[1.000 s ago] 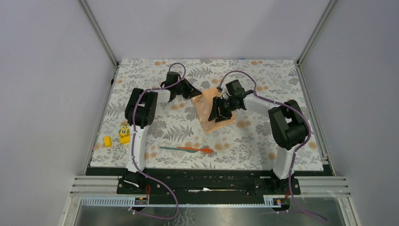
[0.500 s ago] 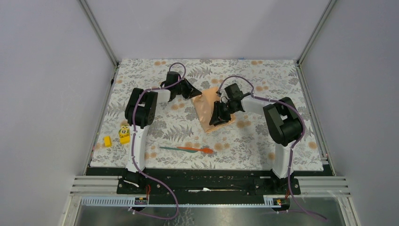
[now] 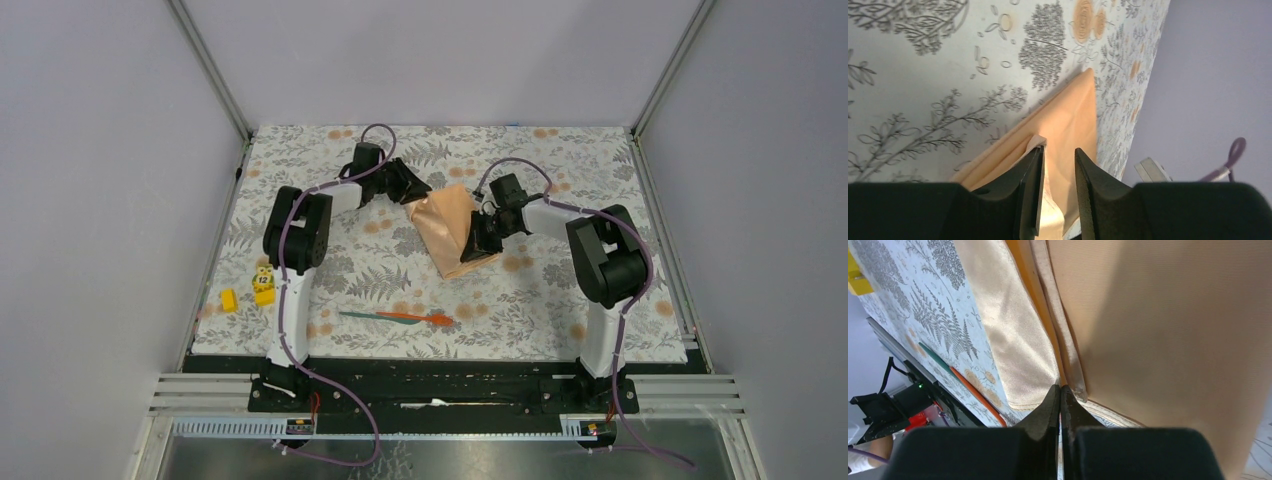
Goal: Fold the napkin into a case and place the utensils inside
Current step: Place the 2/3-rectangle-folded napkin at the center of the board, then move the right arm to the center of the board with the 2/3-rectangle-folded napkin, then pick up the 2/3-rectangle-folded napkin from the center of the board.
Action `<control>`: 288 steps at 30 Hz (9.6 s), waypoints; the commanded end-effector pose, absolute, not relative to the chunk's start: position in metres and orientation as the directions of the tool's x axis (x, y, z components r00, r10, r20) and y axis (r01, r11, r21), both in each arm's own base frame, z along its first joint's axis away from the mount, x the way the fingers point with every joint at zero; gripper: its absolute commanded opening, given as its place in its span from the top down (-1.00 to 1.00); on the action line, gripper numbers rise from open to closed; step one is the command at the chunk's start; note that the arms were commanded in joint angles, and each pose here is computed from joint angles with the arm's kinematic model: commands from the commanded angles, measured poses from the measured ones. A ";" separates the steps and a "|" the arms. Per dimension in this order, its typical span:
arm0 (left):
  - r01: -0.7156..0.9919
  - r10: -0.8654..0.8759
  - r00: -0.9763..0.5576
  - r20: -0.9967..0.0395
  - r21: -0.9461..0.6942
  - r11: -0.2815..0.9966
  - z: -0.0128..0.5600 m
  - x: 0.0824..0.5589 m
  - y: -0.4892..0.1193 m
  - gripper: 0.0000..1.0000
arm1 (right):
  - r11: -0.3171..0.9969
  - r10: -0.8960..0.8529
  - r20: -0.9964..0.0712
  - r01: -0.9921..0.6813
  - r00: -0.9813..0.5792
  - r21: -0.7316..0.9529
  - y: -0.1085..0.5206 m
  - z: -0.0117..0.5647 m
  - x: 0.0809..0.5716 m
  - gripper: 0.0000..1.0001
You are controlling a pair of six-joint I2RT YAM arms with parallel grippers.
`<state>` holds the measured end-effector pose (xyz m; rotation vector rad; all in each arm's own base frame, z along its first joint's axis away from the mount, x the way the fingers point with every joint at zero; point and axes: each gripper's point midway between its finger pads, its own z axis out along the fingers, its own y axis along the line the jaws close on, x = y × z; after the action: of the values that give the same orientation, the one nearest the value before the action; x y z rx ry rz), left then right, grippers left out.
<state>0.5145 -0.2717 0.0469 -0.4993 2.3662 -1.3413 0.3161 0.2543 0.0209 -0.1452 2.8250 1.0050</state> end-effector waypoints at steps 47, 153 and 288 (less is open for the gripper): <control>-0.126 -0.465 -0.869 -0.167 -0.836 0.535 0.001 0.510 -0.283 1.00 | 0.907 -0.096 -0.347 -0.225 -0.933 0.355 0.220 0.051 0.344 0.38; 0.293 -0.104 -0.877 -0.469 -0.694 0.658 0.190 0.302 -0.280 -0.35 | 0.685 0.270 -0.164 0.069 -0.949 0.726 0.176 0.018 0.356 0.37; 0.355 0.209 -0.898 -0.386 -0.358 0.863 0.092 0.273 -0.372 1.00 | 0.534 0.538 -0.133 0.215 -0.832 0.818 0.199 0.012 0.434 0.40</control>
<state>0.2713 -0.3604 0.0608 0.4336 2.7806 -0.4922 0.4248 0.2053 0.0170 0.6484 2.4075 1.2685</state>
